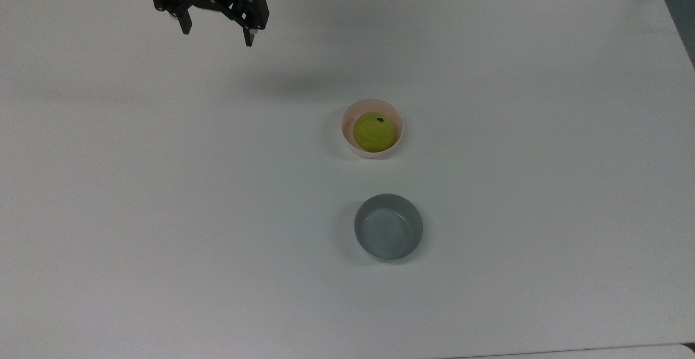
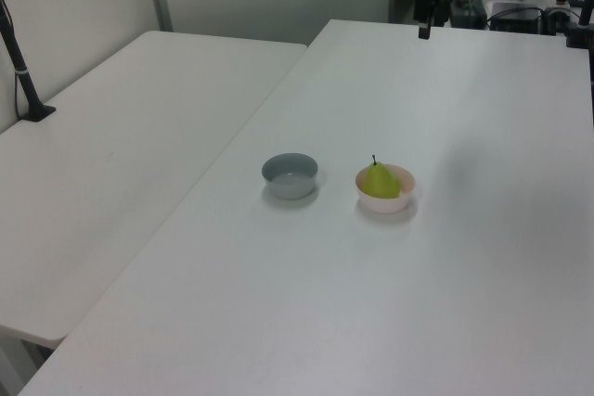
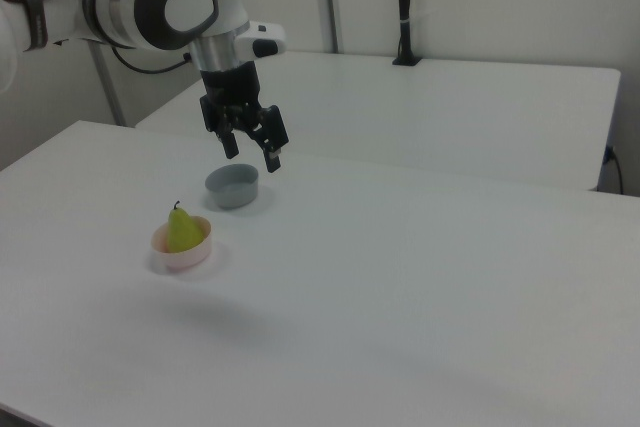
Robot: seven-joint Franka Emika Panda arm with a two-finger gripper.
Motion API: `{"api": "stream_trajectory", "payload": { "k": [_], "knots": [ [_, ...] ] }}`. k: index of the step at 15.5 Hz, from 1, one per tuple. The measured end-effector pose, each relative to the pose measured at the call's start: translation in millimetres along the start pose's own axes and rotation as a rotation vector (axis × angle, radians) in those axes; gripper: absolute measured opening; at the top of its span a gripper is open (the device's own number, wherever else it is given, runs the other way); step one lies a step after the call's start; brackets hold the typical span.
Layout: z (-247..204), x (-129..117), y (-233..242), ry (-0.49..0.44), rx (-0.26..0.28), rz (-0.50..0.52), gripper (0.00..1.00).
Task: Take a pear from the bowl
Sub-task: 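Move the open gripper over the pink bowl holding the green pear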
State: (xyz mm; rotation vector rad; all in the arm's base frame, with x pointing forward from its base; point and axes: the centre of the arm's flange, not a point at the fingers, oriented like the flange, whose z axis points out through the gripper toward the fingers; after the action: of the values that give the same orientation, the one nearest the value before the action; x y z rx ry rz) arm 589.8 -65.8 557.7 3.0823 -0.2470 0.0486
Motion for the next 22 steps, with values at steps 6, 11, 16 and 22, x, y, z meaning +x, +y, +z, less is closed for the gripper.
{"api": "stream_trajectory", "payload": {
  "k": [6, 11, 16, 22],
  "knots": [
    [-6, -2, 11, 0.011, -0.001, 0.021, 1.0],
    [-7, -2, 13, 0.012, -0.001, 0.023, 1.0],
    [-7, -2, 12, 0.012, -0.001, 0.022, 1.0],
    [-4, -3, -9, 0.006, 0.0, -0.015, 1.0]
  ]
}}
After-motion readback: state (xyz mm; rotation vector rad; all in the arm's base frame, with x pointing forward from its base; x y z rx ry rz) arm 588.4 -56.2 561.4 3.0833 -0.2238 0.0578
